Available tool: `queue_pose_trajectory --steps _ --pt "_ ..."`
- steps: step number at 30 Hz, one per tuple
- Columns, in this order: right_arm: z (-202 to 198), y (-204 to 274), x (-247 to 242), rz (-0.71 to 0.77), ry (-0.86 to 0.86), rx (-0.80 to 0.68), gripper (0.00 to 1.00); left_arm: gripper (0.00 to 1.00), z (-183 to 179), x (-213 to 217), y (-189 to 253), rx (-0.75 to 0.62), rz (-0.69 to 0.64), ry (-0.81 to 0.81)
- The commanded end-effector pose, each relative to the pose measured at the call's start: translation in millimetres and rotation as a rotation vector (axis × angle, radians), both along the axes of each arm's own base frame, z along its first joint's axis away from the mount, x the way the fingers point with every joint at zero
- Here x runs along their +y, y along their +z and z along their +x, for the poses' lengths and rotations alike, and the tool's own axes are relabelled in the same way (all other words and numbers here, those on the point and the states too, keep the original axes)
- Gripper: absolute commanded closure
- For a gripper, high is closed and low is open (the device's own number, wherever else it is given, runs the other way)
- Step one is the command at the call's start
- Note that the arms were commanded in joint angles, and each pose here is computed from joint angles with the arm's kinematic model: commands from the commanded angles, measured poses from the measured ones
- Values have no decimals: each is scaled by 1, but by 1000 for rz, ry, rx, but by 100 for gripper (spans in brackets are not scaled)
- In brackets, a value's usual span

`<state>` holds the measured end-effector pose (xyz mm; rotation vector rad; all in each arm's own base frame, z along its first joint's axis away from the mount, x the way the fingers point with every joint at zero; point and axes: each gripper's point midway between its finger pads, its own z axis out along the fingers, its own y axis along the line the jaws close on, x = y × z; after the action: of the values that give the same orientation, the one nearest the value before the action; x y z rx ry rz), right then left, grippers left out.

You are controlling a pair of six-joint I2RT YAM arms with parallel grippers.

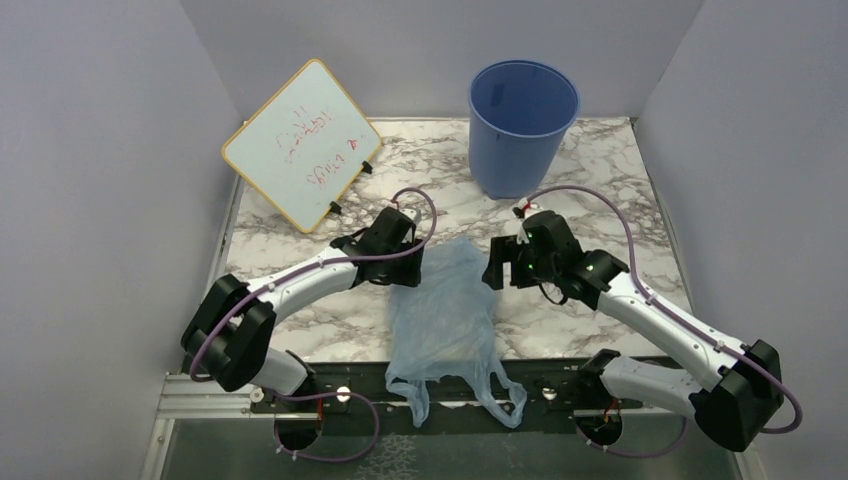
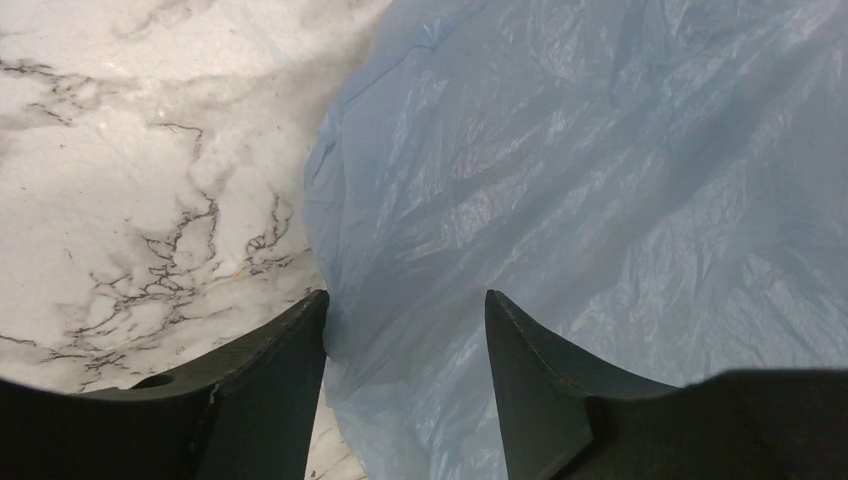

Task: Put the trash bags into the trash bin
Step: Unfold the trash bag at the center of the board.

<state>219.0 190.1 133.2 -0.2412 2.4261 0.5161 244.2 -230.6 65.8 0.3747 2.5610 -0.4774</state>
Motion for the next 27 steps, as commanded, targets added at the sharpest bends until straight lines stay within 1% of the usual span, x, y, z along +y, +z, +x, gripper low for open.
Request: queue_pose_trajectory --steps 1,3,4,6,9,10,12,14,16,19,21,23,25,27 --pt "38 24 17 159 -88 -101 15 64 -11 -14 26 -48 -122 -104" --pt "49 21 17 208 -104 -82 15 78 -16 -16 37 -72 -157 -131" --pt "55 19 17 219 -111 -72 15 83 -18 -17 46 -91 -179 -143" --pt "61 22 26 233 -71 -59 19 87 -22 -19 62 -120 -223 -159" --pt "46 27 60 318 149 12 26 93 -28 -23 85 -148 -297 -173" --pt "42 24 67 338 180 50 27 94 -30 -24 92 -157 -316 -175" --pt "44 15 69 320 173 70 27 96 -32 -26 101 -165 -345 -184" --pt "48 9 64 289 148 67 21 96 -36 -29 103 -154 -362 -204" --pt "51 9 61 271 136 47 18 97 -41 -33 103 -132 -380 -225" --pt "52 13 61 262 161 22 17 100 -47 -38 103 -108 -400 -254" --pt "54 14 50 208 123 5 17 100 -48 -38 101 -112 -396 -250" --pt "60 16 32 143 52 -48 16 100 -48 -38 98 -107 -394 -238" --pt "67 13 12 78 -35 -91 12 100 -49 -38 98 -107 -400 -238" --pt "67 7 7 49 -30 -97 9 100 -49 -39 101 -112 -411 -235"
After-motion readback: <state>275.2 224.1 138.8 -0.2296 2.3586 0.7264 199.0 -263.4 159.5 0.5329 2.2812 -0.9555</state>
